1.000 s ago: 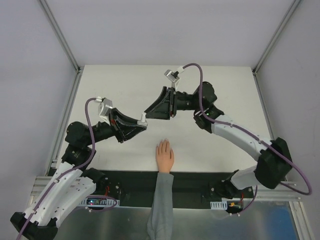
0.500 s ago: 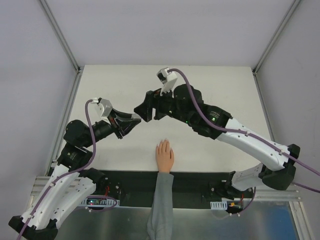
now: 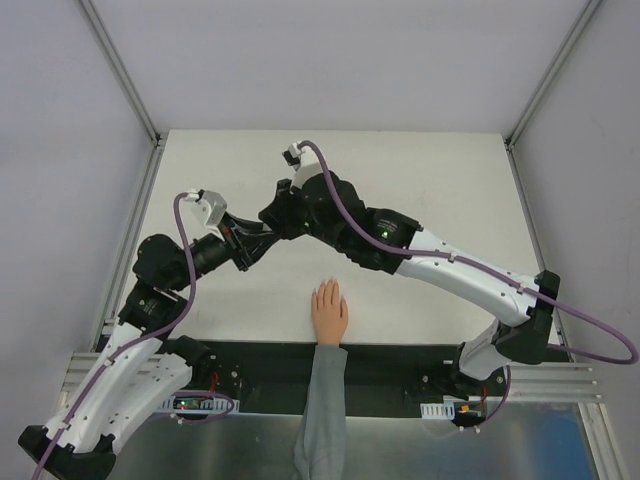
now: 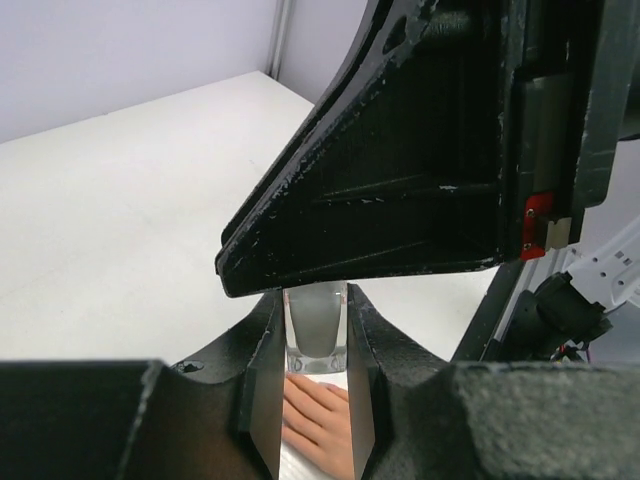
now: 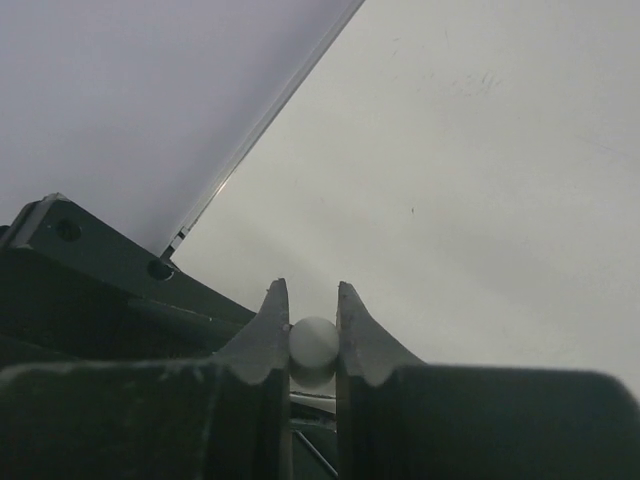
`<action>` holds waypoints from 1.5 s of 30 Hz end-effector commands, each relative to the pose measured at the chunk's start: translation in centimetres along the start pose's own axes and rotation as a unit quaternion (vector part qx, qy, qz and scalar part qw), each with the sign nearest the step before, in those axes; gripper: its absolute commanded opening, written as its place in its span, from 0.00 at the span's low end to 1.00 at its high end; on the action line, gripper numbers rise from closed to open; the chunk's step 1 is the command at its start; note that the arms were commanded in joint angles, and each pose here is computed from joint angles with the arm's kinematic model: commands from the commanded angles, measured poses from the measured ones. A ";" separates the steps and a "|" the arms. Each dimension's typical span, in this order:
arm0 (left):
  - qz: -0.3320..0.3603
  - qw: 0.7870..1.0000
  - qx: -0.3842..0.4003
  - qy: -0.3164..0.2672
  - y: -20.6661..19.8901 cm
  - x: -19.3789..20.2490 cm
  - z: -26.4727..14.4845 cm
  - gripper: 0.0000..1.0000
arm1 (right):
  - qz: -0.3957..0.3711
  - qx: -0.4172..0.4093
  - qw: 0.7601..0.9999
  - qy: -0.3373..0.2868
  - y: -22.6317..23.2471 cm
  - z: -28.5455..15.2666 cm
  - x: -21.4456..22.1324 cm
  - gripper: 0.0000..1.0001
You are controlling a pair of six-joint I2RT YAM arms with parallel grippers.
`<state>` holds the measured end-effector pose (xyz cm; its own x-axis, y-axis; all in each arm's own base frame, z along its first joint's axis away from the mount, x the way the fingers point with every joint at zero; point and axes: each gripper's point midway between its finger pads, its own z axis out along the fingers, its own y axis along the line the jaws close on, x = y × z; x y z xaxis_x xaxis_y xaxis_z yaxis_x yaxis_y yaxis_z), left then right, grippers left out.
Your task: Paint the nails
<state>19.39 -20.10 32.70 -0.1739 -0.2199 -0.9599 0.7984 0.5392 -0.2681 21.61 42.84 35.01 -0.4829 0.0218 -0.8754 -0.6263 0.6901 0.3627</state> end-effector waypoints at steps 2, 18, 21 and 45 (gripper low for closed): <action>-0.007 0.997 0.054 -0.049 -2.7 -3.2 -0.3 0.00 | 0.006 -0.034 0.999 -0.039 0.4 -1.5 -1.2 0.01; -0.091 0.946 0.310 0.034 -9.7 0.6 -2.0 0.00 | 0.032 -0.587 0.809 -0.025 1.1 -11.5 -2.5 0.00; -0.062 0.959 0.275 0.008 -9.0 0.1 -1.8 0.00 | 0.064 -0.579 0.812 -0.031 0.5 -10.6 -3.0 0.00; 0.057 0.996 -0.022 -0.072 0.4 -3.0 -0.6 0.00 | 0.051 0.008 0.999 -0.005 -3.8 -3.4 -1.9 0.66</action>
<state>18.69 -20.20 31.94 -0.1368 -0.1915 -0.9719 0.8282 0.5161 -0.2183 20.51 39.01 37.67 -0.5838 0.1230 -0.8025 -0.6588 0.5059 0.5568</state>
